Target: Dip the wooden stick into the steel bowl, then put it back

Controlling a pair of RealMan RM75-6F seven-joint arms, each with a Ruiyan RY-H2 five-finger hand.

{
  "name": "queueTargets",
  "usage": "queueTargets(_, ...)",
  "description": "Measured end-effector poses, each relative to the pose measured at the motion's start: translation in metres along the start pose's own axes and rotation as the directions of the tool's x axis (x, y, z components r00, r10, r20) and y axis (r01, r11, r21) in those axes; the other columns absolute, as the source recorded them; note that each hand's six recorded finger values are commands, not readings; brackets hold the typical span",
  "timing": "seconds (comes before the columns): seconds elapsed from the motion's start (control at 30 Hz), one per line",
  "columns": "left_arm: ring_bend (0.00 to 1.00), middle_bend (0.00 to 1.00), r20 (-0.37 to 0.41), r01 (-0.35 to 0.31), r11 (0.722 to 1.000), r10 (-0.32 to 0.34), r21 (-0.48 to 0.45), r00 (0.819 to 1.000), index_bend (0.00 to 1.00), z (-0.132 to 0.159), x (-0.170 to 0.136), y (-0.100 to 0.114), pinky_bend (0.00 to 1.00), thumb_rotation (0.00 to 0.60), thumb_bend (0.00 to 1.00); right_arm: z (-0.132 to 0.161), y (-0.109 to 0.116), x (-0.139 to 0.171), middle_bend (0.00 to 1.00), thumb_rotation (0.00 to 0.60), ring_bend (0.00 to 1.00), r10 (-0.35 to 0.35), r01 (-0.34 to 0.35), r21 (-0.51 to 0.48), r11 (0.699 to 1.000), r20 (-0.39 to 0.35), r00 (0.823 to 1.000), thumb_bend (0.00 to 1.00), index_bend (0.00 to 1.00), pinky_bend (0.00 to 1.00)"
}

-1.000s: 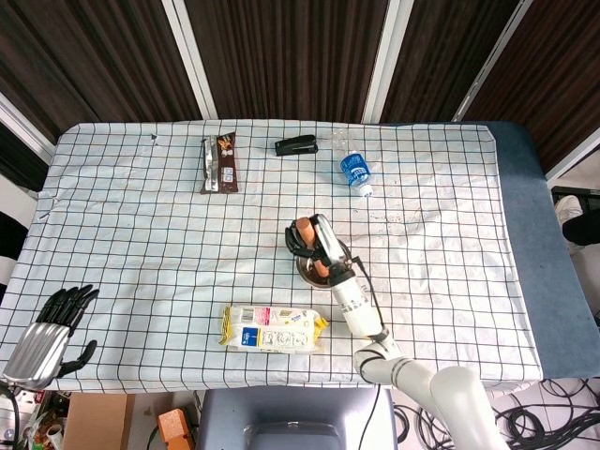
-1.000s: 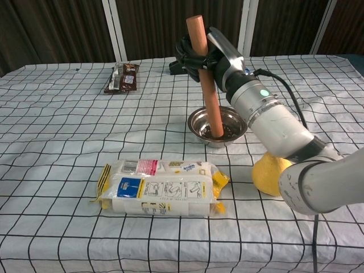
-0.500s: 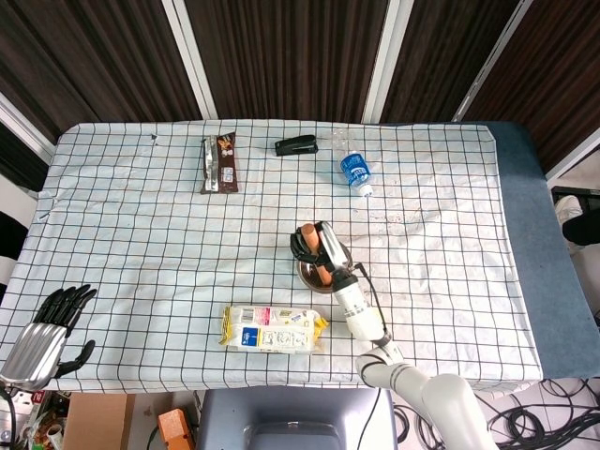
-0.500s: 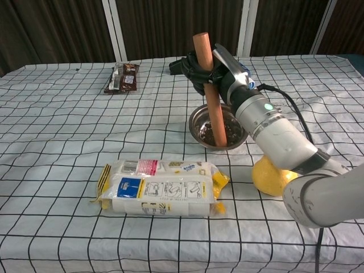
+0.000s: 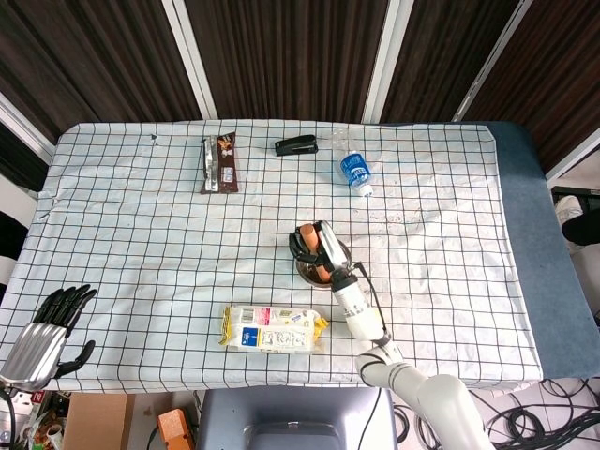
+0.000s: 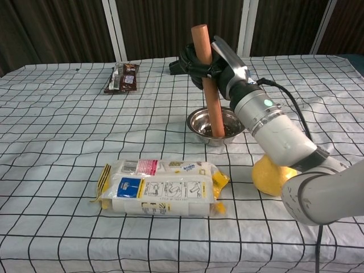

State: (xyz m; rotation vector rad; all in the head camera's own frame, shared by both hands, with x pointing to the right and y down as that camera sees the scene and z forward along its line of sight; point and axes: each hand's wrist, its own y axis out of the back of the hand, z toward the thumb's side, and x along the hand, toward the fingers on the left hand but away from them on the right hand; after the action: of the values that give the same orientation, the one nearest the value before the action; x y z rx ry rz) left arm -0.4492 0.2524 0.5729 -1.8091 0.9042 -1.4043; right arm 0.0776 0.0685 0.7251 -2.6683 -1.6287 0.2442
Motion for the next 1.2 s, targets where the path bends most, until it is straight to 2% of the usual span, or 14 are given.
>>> queueTargets(0.27, 0.0, 0.05, -0.015, -0.002, 1.0, 0.002, -0.008, 1.0, 0.0, -0.004, 0.001, 0.001, 0.0, 0.6, 0.4, 0.01, -0.007, -0.016, 1.0, 0.6, 1.0, 0.007, -0.007, 0.011, 1.0, -0.015, 1.0, 0.68, 1.0, 1.0)
queueTargets(0.57, 0.0, 0.05, -0.032, -0.001, 1.0, 0.0, -0.014, 0.999, 0.0, -0.01, 0.004, 0.002, 0.0, 0.6, 0.39, -0.006, -0.013, -0.014, 1.0, 0.6, 1.0, 0.01, -0.01, 0.005, 1.0, 0.053, 0.999, 0.68, 1.0, 1.0)
queueTargets(0.77, 0.0, 0.05, -0.031, 0.0, 1.0, 0.0, -0.016, 1.0, 0.0, -0.01, 0.005, 0.003, 0.0, 0.6, 0.39, -0.016, -0.008, -0.01, 1.0, 0.6, 1.0, -0.004, 0.005, -0.012, 1.0, 0.083, 0.997, 0.68, 1.0, 1.0)
queueTargets(1.03, 0.0, 0.05, -0.018, -0.001, 1.0, 0.001, -0.015, 1.0, 0.0, -0.007, 0.004, 0.002, 0.0, 0.6, 0.4, -0.001, -0.003, -0.016, 1.0, 0.6, 1.0, -0.015, 0.015, -0.024, 1.0, 0.023, 1.0, 0.68, 1.0, 1.0)
queueTargets(1.2, 0.0, 0.05, -0.014, -0.008, 1.0, 0.008, -0.015, 1.0, 0.0, -0.006, 0.002, 0.003, 0.0, 0.6, 0.4, 0.028, 0.005, -0.021, 1.0, 0.6, 1.0, -0.024, 0.021, -0.032, 0.999, -0.1, 0.995, 0.68, 1.0, 1.0)
